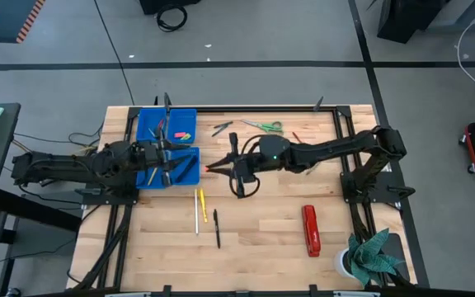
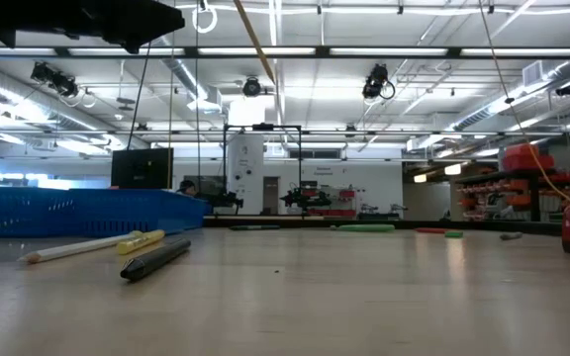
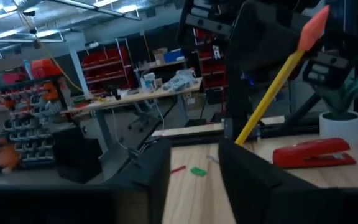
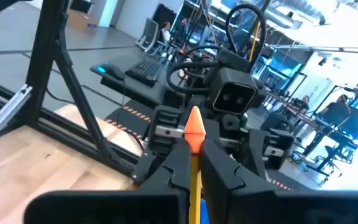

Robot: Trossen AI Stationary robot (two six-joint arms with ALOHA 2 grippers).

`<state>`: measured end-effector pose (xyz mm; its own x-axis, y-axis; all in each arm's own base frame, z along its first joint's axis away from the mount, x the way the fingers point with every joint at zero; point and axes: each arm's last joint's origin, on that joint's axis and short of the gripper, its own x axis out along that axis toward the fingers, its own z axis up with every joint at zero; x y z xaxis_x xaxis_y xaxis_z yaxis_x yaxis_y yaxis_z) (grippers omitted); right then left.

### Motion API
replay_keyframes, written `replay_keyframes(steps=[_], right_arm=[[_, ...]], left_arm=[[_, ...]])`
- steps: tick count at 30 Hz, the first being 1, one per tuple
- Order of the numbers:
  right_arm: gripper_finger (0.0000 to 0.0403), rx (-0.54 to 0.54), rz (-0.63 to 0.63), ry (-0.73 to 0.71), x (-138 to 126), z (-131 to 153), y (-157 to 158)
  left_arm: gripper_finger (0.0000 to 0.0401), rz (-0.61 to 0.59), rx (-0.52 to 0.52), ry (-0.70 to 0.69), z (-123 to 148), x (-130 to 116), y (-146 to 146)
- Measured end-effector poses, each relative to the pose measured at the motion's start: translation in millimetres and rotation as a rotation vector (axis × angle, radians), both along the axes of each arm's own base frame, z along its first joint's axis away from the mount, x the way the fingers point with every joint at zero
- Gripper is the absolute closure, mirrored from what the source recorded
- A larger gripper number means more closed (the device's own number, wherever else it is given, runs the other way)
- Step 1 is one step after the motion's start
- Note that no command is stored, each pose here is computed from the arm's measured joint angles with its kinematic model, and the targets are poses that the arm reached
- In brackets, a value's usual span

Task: Sort crayons/erasers/pens/pencils in bins
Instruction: Put the yellow pencil into the bottom left blue bin

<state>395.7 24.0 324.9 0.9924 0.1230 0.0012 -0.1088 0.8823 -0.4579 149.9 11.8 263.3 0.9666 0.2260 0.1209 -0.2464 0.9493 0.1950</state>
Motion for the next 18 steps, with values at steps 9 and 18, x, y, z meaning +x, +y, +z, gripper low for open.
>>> replay_keyframes(steps=[9,18], right_arm=[[0.0377,0.005,-0.023,-0.028,2,0,-9],[0.0377,0.005,-0.059,-0.033,3,1,-21]], left_arm=[[0.0129,-0.040,0.010,-0.021,-4,17,0],[0.0116,-0.063,0.071,-0.063,-14,47,0]])
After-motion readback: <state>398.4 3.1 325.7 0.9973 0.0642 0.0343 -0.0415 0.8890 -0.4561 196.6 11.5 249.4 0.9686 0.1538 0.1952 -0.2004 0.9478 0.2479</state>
